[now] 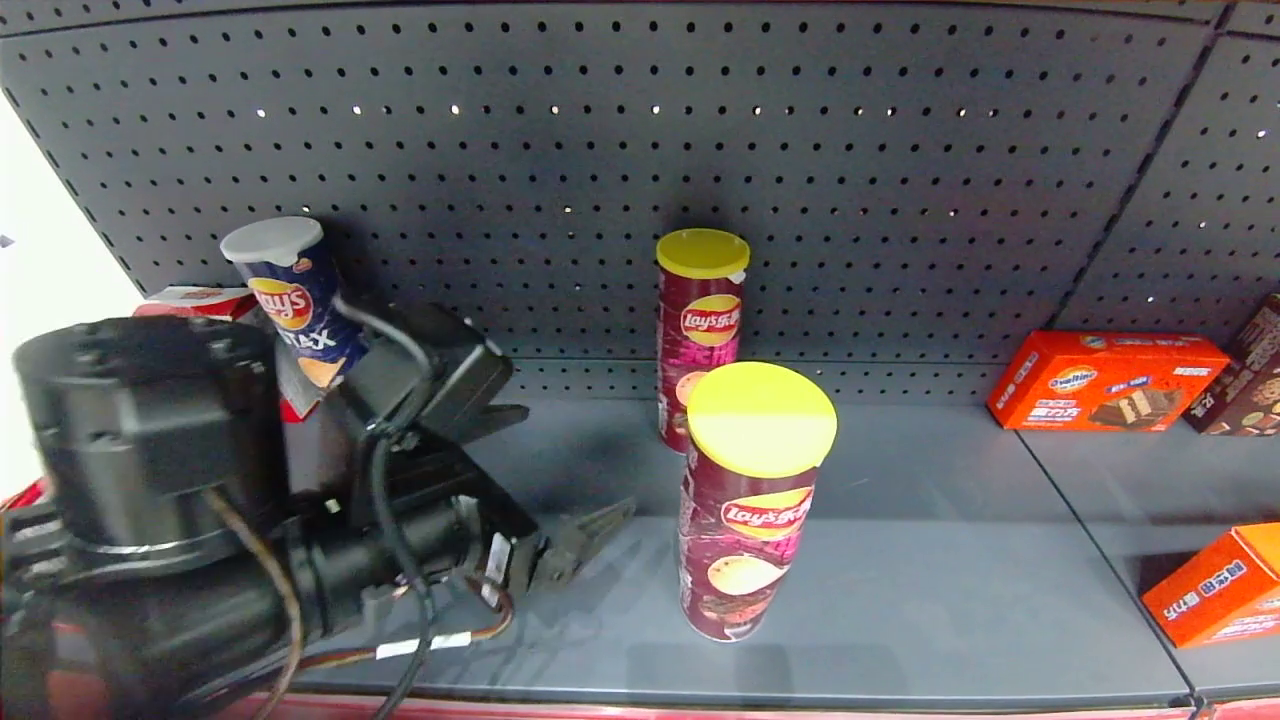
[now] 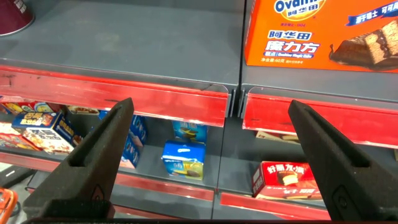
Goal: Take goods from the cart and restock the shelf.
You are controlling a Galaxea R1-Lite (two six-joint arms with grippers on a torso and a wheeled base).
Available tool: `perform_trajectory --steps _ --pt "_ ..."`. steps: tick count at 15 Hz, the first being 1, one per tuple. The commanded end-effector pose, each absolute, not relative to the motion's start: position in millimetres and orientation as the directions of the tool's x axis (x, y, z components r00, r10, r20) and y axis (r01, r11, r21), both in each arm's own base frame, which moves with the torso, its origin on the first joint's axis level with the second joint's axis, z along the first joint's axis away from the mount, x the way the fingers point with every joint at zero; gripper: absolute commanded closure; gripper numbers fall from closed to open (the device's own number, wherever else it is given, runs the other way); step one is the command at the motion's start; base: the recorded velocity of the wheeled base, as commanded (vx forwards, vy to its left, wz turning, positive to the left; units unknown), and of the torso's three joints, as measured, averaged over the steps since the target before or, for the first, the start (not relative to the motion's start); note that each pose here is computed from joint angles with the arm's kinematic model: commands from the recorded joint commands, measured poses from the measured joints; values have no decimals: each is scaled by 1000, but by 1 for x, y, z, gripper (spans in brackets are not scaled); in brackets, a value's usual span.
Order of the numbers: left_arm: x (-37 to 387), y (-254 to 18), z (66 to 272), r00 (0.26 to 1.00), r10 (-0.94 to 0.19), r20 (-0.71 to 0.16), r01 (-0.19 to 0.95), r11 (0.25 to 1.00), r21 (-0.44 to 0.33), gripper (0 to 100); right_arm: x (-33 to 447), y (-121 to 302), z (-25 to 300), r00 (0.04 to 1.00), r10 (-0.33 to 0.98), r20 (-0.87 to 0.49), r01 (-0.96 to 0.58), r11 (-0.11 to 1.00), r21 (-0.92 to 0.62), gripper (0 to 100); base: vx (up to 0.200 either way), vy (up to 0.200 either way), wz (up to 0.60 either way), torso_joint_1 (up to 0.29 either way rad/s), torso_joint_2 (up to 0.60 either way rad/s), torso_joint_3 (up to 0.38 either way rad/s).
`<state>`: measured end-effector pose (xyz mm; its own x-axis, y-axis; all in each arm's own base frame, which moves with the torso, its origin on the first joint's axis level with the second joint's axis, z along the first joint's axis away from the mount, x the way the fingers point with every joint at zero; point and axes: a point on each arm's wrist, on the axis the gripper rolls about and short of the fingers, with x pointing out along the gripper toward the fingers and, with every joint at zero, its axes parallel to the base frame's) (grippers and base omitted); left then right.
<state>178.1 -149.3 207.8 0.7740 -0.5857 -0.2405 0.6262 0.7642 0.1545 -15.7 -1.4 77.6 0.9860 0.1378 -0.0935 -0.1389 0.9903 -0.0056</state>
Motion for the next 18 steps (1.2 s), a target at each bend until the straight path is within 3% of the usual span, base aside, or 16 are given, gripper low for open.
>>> perform_trajectory --steps 1,5,9,13,16,18 --pt "120 -115 207 743 -648 -169 669 727 152 0 -16 -1 78 986 139 -95 -140 990 -6 0 0 0 0 0 0 0" --pt "77 -75 185 735 -666 -130 678 719 150 0 -16 -1 78 986 139 -95 -140 990 -6 0 0 0 0 0 0 0" --pt "26 -25 135 741 -660 -125 670 711 213 0 -16 -1 78 986 139 -95 -140 990 -6 0 0 0 0 0 0 0" --pt "-2 5 109 740 -660 -128 670 710 215 0 -16 -1 78 986 139 -95 -140 990 -6 0 0 0 0 0 0 0" --pt "-10 9 88 866 -474 -158 499 840 213 0 -16 -1 78 986 139 -95 -140 990 -6 0 0 0 0 0 0 0" --pt "-12 7 86 931 -334 -149 359 910 207 0 -16 -1 78 986 139 -95 -140 990 -6 0 0 0 0 0 0 0"
